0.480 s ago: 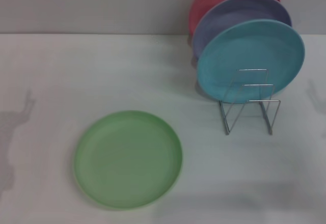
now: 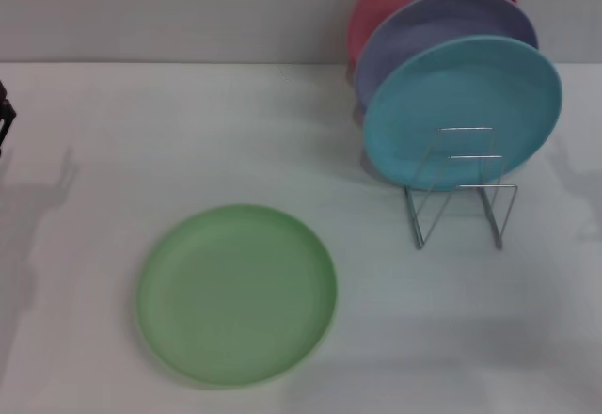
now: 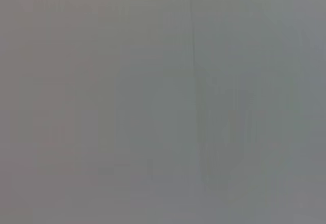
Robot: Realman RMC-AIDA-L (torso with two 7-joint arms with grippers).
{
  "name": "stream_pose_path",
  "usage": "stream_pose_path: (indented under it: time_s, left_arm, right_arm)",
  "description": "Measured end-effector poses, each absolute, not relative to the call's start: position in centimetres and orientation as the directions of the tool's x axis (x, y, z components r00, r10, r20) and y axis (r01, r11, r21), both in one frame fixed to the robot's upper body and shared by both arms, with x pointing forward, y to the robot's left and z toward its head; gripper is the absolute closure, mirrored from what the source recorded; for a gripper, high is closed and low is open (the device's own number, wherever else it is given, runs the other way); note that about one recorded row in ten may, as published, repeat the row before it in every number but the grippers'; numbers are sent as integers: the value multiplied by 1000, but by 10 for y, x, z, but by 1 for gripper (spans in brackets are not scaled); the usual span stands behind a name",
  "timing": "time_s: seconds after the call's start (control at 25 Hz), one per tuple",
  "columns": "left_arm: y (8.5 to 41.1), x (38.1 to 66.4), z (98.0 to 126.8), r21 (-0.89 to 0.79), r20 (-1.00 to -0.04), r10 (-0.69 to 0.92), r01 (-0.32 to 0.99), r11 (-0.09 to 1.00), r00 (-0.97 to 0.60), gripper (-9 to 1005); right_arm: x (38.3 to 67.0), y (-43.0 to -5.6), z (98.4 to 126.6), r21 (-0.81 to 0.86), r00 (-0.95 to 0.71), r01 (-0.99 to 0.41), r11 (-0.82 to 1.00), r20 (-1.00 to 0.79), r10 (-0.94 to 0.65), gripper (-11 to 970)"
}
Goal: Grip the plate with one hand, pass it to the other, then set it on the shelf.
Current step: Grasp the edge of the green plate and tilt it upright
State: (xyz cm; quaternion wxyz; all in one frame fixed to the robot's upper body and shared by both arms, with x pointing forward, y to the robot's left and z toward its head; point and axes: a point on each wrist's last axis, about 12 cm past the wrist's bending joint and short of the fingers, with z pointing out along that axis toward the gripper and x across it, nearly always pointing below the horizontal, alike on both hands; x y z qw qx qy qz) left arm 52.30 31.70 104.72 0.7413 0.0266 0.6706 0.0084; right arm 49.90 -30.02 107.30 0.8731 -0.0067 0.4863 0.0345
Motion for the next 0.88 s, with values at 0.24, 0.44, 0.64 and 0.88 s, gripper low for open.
stream_pose_path:
  time_s: [0.24,0.44,0.64,0.88]
  left_arm:
    - [309,541,1087,59,-997,63,98,993,-43,159]
    - [302,550,1128,49,-947,84,120,992,-311,160]
    - [282,549,1160,45,-844,141,192,980,-518,161]
    - [260,549,1171,-36,-691,213,327,944,-691,167]
  right_arm:
    - [502,-299,1072,28,510,-71,997,-858,61,142]
    - [501,-298,1071,33,502,-74,997,-862,66,143]
    - [501,-298,1070,44,498,-80,996,-863,78,143]
    - [502,-299,1071,48,495,-86,995,-865,85,142]
